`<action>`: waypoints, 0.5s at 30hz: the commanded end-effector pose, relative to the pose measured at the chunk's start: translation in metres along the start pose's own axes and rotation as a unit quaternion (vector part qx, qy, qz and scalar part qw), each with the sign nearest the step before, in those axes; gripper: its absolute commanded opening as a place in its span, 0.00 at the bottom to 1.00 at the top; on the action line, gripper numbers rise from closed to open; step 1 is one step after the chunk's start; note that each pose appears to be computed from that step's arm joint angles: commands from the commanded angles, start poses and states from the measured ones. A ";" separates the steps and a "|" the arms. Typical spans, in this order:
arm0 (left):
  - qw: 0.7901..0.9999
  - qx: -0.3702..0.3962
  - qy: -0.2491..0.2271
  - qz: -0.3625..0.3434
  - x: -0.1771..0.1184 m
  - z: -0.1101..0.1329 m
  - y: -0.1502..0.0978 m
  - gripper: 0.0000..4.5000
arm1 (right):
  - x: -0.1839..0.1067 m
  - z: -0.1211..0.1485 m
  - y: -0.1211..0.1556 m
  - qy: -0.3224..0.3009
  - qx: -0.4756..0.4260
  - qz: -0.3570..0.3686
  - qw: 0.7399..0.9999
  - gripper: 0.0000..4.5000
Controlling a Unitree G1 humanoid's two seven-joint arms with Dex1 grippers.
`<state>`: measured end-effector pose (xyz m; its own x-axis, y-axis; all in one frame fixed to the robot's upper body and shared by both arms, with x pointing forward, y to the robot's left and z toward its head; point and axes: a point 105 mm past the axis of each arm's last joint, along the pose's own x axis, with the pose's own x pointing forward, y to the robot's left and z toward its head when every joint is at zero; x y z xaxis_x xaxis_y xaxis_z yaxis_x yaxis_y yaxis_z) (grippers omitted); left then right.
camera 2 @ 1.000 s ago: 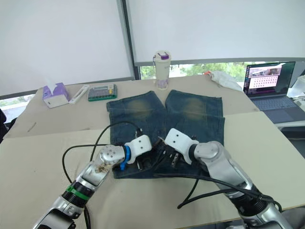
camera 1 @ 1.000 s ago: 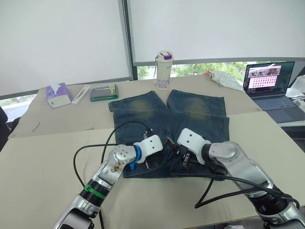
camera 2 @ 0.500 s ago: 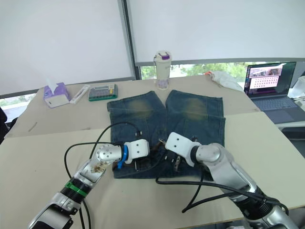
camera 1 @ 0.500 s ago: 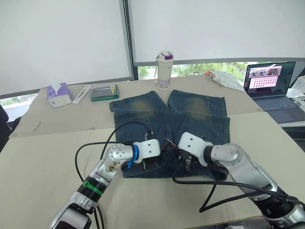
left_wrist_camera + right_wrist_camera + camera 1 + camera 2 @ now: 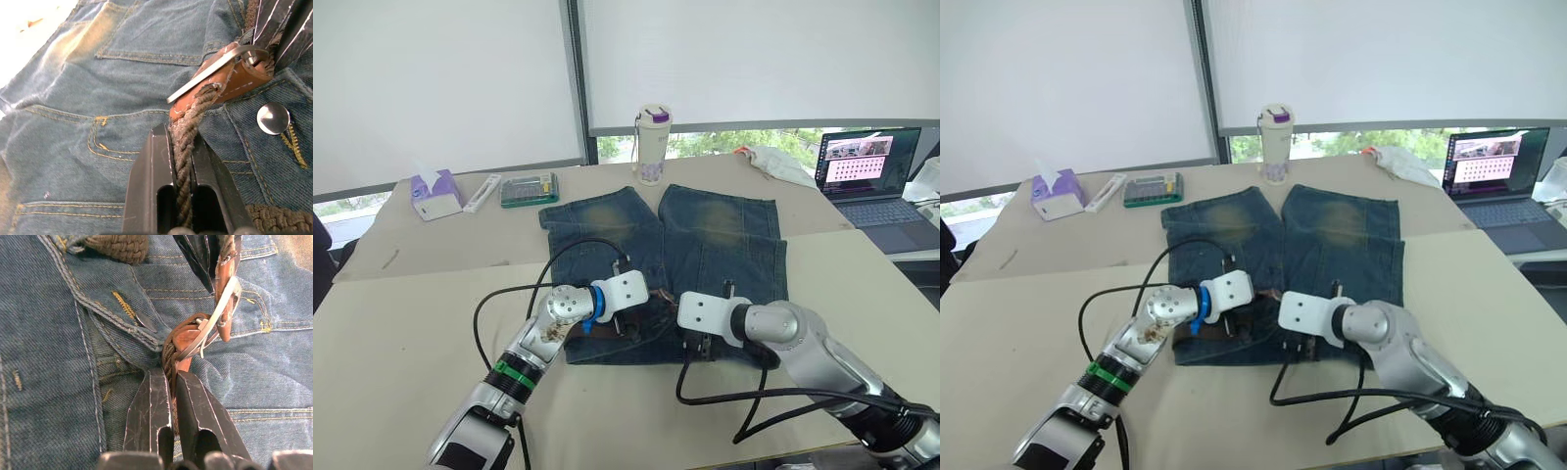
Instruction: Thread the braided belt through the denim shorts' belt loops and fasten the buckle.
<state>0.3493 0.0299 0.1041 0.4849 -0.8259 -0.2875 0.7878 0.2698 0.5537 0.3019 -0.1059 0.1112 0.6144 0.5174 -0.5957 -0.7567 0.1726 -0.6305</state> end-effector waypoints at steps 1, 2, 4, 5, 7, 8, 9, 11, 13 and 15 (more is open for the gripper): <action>0.997 0.031 -0.062 0.013 0.001 0.039 0.007 0.00 | 0.005 0.020 -0.001 -0.043 0.024 -0.003 0.999 0.01; 0.997 0.026 -0.069 0.011 0.002 0.042 0.004 0.00 | 0.006 0.026 0.000 -0.055 0.029 0.001 0.998 0.01; 0.997 0.029 -0.074 0.008 0.003 0.045 0.001 0.00 | 0.009 0.032 0.003 -0.069 0.050 0.003 0.996 0.01; 0.997 0.016 -0.075 0.015 0.003 0.043 0.002 0.00 | 0.010 0.031 0.005 -0.068 0.047 0.007 0.997 0.01; 0.997 0.022 -0.070 0.014 0.002 0.040 0.001 0.00 | 0.010 0.031 0.008 -0.070 0.056 0.008 0.996 0.01; 0.997 0.014 -0.075 0.013 0.000 0.041 0.001 0.00 | 0.009 0.029 0.008 -0.067 0.052 0.010 0.996 0.01; 0.997 0.000 -0.080 0.016 -0.001 0.043 0.002 0.00 | 0.008 0.029 0.008 -0.066 0.046 0.012 0.997 0.01; 0.997 -0.009 -0.081 0.013 -0.002 0.042 0.002 0.00 | 0.007 0.029 0.006 -0.070 0.054 0.011 0.996 0.01; 0.997 -0.021 -0.081 0.005 -0.002 0.038 -0.002 0.00 | 0.005 0.029 0.006 -0.072 0.061 0.009 0.995 0.01; 0.997 -0.019 -0.081 -0.002 -0.003 0.035 -0.004 0.00 | 0.000 0.030 0.007 -0.083 0.084 0.018 0.993 0.01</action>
<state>0.3423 0.0284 0.1081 0.4799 -0.8427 -0.2440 0.8097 0.3183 0.4931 0.2989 -0.0891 0.1153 0.5898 0.5997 -0.5408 -0.7904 0.2915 -0.5388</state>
